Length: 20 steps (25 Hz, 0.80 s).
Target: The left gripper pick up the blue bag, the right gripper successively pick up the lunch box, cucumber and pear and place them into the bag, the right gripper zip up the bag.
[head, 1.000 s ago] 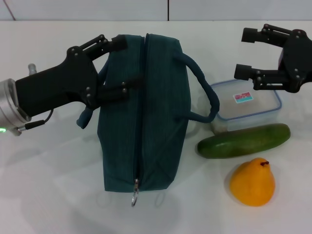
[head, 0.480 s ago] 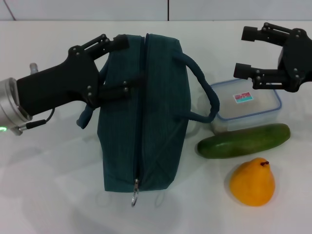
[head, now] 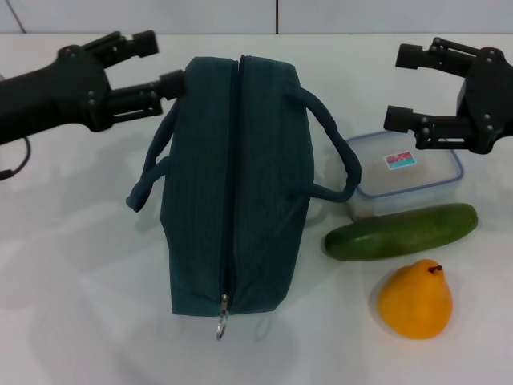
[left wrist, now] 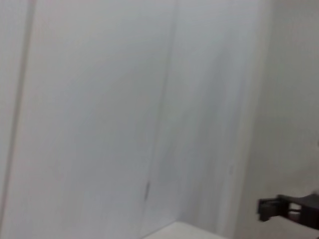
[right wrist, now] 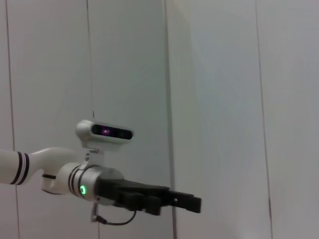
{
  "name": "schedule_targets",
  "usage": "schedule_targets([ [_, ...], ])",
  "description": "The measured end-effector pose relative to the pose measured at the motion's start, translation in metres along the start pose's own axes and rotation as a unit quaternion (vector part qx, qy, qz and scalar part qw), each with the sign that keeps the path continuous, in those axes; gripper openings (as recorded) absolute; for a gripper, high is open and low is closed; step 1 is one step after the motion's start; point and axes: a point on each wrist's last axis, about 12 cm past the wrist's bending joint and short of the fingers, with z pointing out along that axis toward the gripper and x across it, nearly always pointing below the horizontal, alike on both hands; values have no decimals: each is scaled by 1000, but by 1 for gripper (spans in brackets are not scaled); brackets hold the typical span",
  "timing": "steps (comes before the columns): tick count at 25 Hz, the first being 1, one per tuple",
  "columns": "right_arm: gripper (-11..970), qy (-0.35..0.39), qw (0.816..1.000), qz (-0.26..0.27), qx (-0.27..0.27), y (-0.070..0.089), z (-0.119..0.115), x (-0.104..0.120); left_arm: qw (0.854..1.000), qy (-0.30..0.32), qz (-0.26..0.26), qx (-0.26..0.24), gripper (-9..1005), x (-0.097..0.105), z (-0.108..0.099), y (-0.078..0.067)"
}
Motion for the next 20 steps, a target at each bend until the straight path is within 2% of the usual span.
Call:
schedule_targets([
  [4, 843, -2, 1000, 2, 0, 1, 2, 1, 999, 22, -31, -6, 885, 0, 1, 2],
  [5, 842, -3, 1000, 3, 0, 2, 2, 2, 998, 42, -53, -5, 885, 1, 5, 4],
  [10, 838, -6, 1000, 5, 0, 3, 4, 3, 994, 74, -83, -6, 885, 2, 15, 7],
  [20, 830, -13, 1000, 8, 8, 4, 4, 4, 990, 98, -93, -50, 884, 10, 23, 15],
])
